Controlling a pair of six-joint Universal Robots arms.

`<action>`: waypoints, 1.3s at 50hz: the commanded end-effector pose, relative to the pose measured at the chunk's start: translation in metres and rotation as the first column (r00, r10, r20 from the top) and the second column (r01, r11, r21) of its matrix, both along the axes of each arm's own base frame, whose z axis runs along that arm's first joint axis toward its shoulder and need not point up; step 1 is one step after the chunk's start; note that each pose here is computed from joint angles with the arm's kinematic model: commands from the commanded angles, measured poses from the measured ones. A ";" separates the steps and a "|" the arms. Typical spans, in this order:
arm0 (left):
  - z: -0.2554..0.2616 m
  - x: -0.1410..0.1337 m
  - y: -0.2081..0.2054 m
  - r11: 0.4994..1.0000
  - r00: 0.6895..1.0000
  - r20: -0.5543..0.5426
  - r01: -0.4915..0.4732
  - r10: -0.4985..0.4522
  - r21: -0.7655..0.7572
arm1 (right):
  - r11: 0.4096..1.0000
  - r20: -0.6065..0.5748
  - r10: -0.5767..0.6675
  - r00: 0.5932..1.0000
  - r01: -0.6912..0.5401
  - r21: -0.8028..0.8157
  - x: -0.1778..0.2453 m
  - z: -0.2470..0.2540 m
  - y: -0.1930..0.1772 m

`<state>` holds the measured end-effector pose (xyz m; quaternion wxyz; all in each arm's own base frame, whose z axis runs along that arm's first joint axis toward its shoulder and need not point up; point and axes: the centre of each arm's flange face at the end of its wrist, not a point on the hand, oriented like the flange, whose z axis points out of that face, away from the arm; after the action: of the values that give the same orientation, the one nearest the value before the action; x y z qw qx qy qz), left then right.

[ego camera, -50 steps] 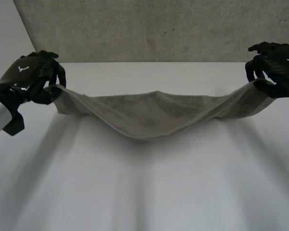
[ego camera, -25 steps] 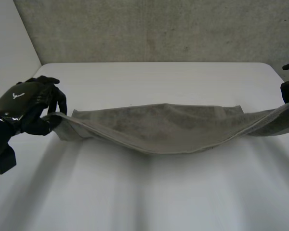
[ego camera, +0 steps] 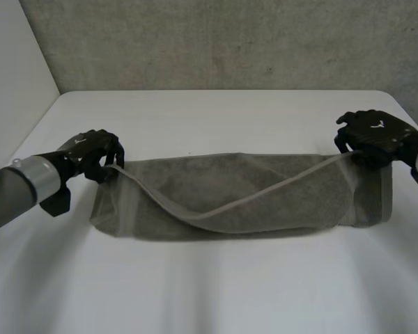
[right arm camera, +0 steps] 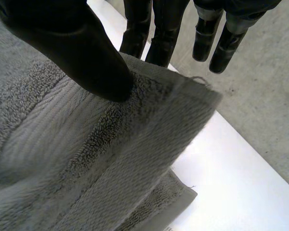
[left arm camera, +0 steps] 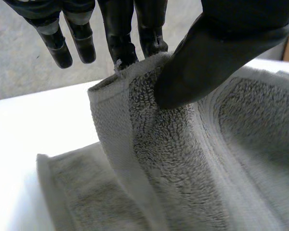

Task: Fold the towel.

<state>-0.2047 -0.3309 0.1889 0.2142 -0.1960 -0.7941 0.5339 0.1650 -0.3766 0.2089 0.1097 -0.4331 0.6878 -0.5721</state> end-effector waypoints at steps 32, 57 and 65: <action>-0.040 -0.011 -0.073 0.985 0.996 0.044 -0.074 0.082 -0.156 | 0.972 0.149 -0.156 0.976 0.179 -0.151 0.025 -0.047 -0.078; -0.044 -0.011 -0.076 0.976 0.985 0.137 -0.073 0.103 -0.207 | 0.970 0.134 -0.166 0.977 0.186 -0.158 0.027 -0.054 -0.082; -0.008 -0.012 -0.063 0.962 0.988 0.121 -0.065 0.101 -0.266 | 0.950 0.171 -0.161 0.972 0.200 -0.240 0.023 0.006 -0.067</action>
<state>-0.2160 -0.4051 0.1548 0.1100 -0.2208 -0.7516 0.6118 0.1899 -0.4563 0.1752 0.0573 -0.3402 0.6537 -0.6735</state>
